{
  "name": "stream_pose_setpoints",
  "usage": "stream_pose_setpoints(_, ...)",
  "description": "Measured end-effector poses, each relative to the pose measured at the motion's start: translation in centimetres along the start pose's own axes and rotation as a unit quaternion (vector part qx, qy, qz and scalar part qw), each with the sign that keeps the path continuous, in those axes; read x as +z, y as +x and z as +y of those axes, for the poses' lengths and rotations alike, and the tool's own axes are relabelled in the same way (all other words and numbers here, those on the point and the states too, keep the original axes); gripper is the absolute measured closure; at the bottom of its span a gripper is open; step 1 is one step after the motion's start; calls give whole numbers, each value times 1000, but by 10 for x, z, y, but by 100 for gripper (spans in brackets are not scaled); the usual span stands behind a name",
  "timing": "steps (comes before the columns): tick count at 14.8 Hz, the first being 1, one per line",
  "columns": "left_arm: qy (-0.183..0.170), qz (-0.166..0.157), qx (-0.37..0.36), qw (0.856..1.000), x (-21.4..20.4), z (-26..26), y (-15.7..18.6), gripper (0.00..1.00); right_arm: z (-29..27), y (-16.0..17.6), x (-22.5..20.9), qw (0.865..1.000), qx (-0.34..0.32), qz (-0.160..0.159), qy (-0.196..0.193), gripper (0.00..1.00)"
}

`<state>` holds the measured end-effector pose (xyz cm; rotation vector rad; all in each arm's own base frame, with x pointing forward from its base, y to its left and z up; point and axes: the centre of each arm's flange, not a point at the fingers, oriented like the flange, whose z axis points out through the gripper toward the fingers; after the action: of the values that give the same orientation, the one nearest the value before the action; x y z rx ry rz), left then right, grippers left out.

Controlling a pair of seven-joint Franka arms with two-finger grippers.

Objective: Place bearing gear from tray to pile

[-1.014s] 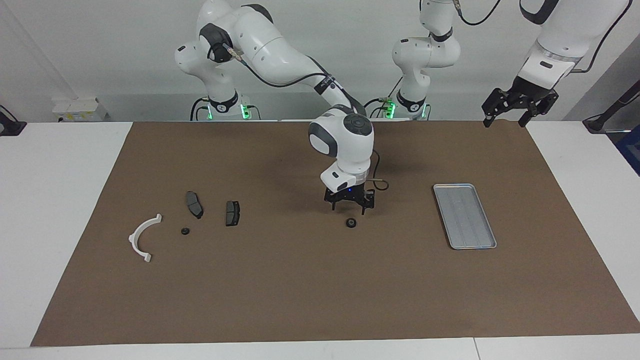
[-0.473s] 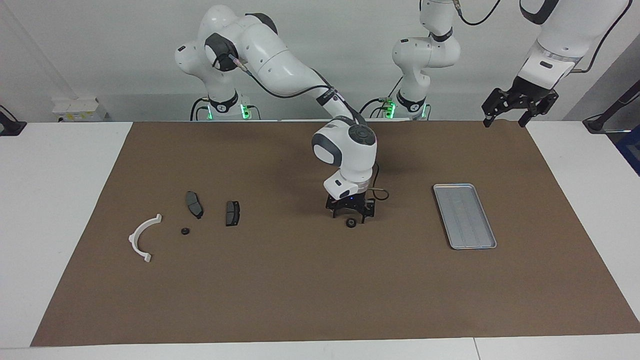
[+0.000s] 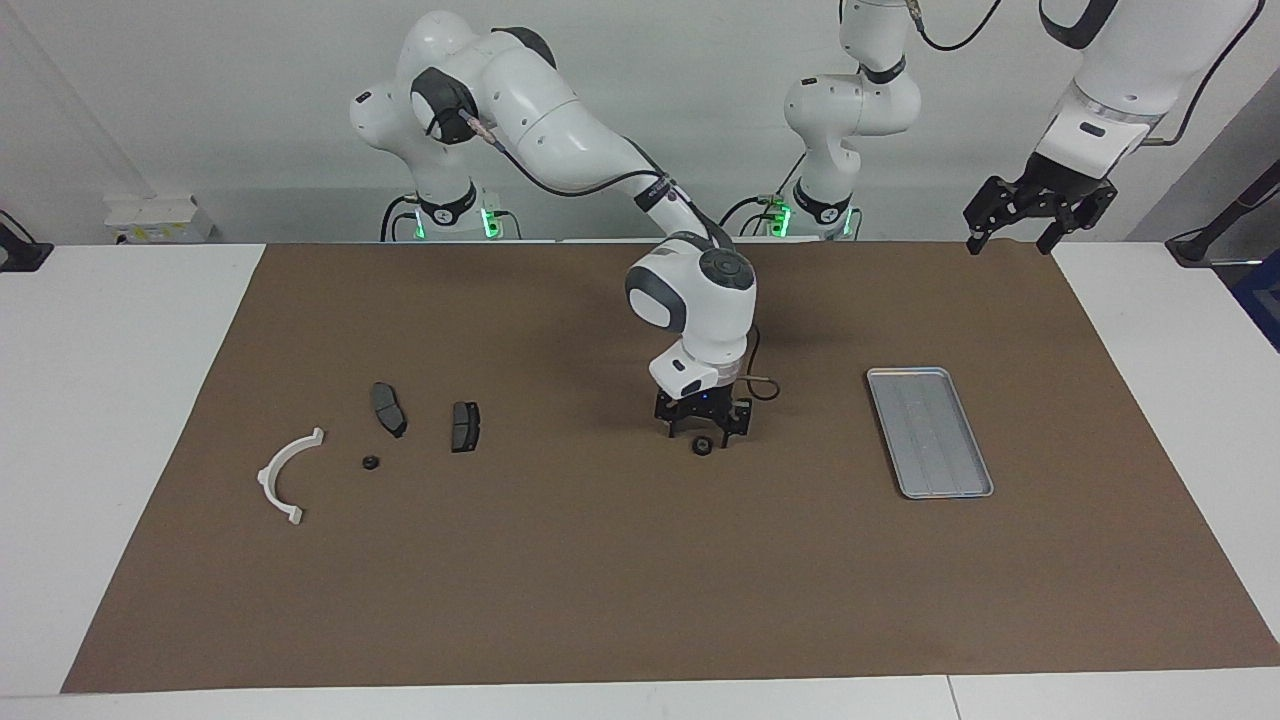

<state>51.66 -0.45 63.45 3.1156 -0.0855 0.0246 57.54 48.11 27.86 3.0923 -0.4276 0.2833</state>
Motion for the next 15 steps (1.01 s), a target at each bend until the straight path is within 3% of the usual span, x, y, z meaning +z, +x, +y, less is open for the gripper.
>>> stream_pose_setpoints(2,0,0,0,1000,0,0,0,0,0,4,-3,1000,2,2,1,29)
stream_pose_setpoints(4,0,0,0,1000,0,0,0,0,0,5,-3,1000,3,3,2,30)
stream_pose_setpoints(5,0,0,0,1000,0,0,0,0,0,6,-4,1000,4,3,2,37)
stream_pose_setpoints(7,0,0,0,1000,0,0,0,0,-1,8,-8,1000,5,5,5,61)
stream_pose_setpoints(8,0,0,0,1000,0,0,0,0,-2,9,-9,1000,5,6,7,65)
stream_pose_setpoints(15,0,0,0,1000,0,0,0,0,-1,11,-8,1000,7,6,6,65)
